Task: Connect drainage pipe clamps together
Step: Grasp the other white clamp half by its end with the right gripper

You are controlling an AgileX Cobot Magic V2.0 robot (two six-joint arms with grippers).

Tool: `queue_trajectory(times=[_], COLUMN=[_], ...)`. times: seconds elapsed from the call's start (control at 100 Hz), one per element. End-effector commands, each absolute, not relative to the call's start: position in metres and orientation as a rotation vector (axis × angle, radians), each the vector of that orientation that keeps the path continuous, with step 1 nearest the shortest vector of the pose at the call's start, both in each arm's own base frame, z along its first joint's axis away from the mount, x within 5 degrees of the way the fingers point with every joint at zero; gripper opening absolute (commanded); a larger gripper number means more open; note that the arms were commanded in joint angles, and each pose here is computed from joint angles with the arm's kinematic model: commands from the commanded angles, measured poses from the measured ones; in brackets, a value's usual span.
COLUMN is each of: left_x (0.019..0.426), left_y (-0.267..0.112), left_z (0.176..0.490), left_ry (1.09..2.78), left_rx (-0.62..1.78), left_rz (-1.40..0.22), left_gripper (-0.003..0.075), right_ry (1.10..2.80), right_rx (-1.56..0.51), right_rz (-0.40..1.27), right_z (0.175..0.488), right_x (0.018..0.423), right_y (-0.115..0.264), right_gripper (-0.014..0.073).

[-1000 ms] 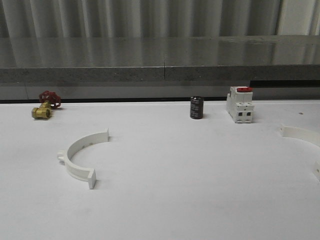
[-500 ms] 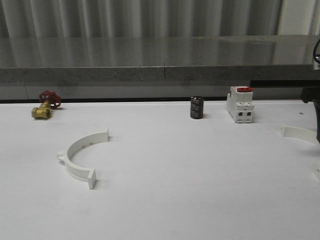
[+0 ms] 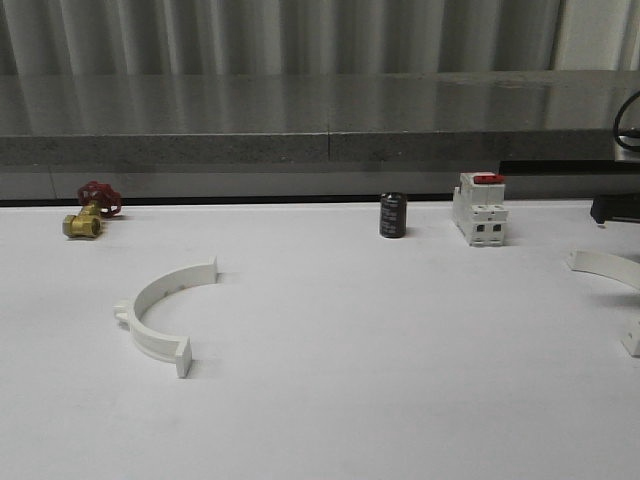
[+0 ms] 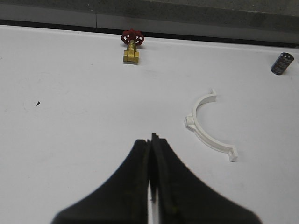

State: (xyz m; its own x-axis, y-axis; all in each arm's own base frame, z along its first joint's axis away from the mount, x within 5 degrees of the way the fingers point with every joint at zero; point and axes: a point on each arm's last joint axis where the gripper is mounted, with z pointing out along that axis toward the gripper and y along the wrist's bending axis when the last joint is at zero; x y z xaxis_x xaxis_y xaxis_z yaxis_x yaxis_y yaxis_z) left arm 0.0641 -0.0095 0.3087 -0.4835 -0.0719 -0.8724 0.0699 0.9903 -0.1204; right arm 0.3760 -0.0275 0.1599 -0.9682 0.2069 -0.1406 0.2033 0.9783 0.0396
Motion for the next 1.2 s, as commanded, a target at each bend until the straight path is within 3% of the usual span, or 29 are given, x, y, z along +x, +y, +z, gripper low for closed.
queue_trajectory(times=[0.0,0.38,0.98,1.19], left_x=[0.067,0.067,0.067,0.067], left_y=[-0.01,-0.01,-0.01,-0.01], left_z=[0.321,0.321,0.321,0.321], left_ry=[1.986,1.986,1.986,1.986], left_rx=[-0.009,-0.009,-0.009,-0.009], left_rz=[-0.178,-0.178,-0.178,-0.178], left_gripper=[-0.0021,-0.0021,-0.0021,-0.0021], right_ry=[2.921,2.911,2.892,2.881], right_rx=[0.3,0.301,0.164,0.113], right_rz=[0.04,0.06,0.183,0.127], right_z=[0.185,0.22,0.254,0.251], right_x=[0.377,0.366,0.356,0.358], right_y=[-0.03,0.004,0.149,0.198], right_gripper=[-0.0042,-0.0046,-0.0046,-0.0046])
